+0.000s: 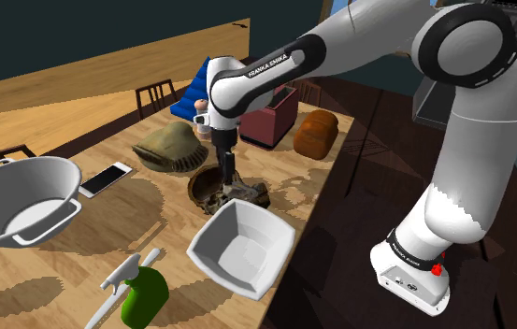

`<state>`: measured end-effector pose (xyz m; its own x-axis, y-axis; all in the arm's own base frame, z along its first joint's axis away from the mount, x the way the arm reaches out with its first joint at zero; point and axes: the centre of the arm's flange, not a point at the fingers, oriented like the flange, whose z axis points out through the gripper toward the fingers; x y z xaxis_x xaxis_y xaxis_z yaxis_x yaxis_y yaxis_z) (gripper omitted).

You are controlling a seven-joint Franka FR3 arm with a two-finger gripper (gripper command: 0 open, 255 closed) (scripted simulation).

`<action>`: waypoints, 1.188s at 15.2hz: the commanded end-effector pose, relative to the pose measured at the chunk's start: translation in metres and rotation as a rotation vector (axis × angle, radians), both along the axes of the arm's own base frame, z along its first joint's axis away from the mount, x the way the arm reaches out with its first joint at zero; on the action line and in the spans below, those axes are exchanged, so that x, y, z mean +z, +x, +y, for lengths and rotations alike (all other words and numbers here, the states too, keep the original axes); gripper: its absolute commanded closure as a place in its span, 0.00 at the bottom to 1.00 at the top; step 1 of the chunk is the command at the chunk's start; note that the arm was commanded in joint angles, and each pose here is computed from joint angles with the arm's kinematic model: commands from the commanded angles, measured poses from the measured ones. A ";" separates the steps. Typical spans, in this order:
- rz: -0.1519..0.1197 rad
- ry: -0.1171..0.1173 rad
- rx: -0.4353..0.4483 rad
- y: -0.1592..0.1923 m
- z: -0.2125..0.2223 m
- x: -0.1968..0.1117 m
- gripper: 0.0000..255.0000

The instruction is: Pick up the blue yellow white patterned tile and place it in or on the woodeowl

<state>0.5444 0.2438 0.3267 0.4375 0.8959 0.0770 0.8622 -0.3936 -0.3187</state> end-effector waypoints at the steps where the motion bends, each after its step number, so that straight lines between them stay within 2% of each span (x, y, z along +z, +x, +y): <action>1: 0.003 0.015 0.040 0.000 0.001 -0.014 0.00; 7: 0.003 0.015 0.040 -0.008 0.007 -0.042 0.00; 14: 0.003 0.015 0.040 -0.008 0.007 -0.042 0.00; 15: 0.003 0.015 0.040 -0.008 0.007 -0.042 1.00; 18: 0.003 0.015 0.040 -0.008 0.008 -0.042 1.00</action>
